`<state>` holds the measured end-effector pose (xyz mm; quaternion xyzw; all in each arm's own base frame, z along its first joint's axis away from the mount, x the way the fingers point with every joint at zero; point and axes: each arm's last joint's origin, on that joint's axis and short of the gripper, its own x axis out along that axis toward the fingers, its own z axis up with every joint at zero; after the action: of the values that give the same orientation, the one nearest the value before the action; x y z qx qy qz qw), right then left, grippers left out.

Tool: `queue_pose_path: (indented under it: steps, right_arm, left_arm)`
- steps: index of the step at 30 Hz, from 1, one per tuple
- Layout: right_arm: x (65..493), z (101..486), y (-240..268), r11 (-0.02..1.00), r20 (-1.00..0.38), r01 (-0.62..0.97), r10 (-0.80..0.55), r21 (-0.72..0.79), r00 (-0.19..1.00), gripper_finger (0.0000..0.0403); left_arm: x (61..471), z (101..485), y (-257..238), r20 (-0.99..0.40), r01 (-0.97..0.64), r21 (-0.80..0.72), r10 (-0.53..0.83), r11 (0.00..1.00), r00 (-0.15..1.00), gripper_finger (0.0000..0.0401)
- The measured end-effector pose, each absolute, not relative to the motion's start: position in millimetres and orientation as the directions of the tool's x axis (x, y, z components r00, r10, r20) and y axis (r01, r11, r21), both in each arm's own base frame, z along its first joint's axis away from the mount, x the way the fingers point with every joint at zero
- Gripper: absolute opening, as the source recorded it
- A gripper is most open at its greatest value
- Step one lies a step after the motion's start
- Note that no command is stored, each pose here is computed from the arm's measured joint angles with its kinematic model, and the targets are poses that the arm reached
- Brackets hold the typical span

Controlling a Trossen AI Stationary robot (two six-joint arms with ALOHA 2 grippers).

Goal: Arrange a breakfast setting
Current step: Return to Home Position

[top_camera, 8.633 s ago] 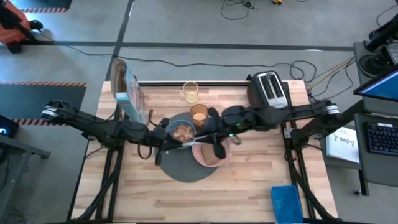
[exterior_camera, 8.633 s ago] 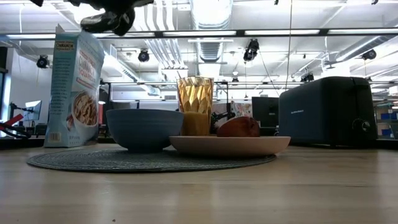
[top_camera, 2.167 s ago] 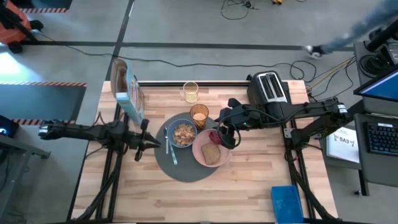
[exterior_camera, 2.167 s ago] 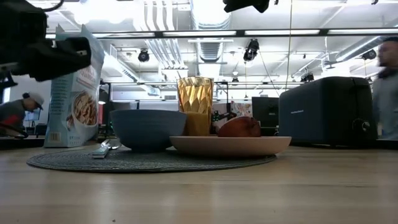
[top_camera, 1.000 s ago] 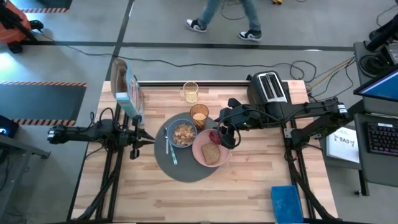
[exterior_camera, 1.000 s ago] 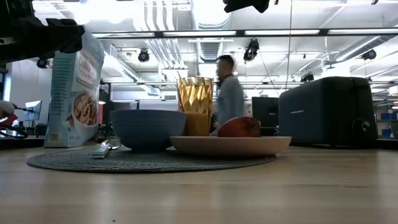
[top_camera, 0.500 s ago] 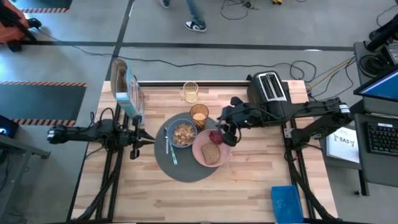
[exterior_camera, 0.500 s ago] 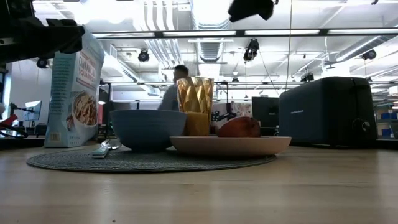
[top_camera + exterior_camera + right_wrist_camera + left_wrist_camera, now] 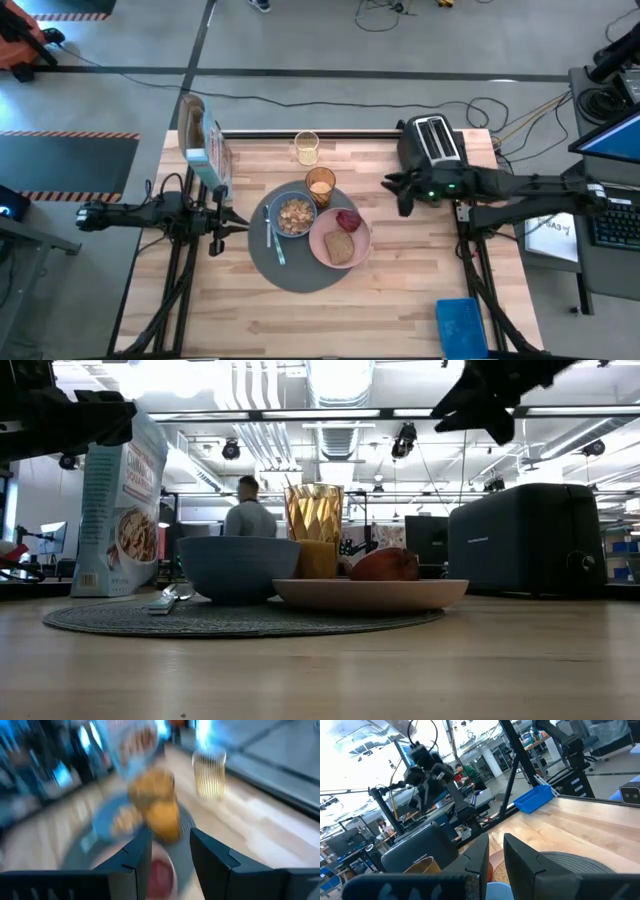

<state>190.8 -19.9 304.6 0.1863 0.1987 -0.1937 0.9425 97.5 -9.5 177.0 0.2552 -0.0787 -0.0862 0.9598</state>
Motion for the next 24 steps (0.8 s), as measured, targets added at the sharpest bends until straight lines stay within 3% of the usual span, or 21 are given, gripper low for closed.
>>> queue_pose_path:
  steps: [4, 10, 18, 24]
  right_arm:
    - [171, 280, -23, 0.865, -0.212, 0.387, -0.332, 0.319, 0.919, 0.0121]
    - [147, 237, -19, 0.958, 0.073, 0.268, -0.276, 0.096, 0.959, 0.0121]
    - [119, 208, -16, 0.955, 0.224, 0.23, -0.27, 0.19, 0.936, 0.0121]
    - [105, 217, -15, 0.966, 0.336, 0.234, -0.258, 0.112, 0.906, 0.0121]
  left_arm:
    - [98, 177, -9, 0.107, 0.125, 0.503, -0.206, 0.855, 0.973, 0.0041]
    - [98, 177, -9, 0.107, 0.125, 0.503, -0.205, 0.855, 0.973, 0.0041]
    - [98, 177, -9, 0.107, 0.126, 0.503, -0.206, 0.855, 0.973, 0.0041]
    - [98, 177, -9, 0.107, 0.125, 0.503, -0.205, 0.855, 0.973, 0.0041]
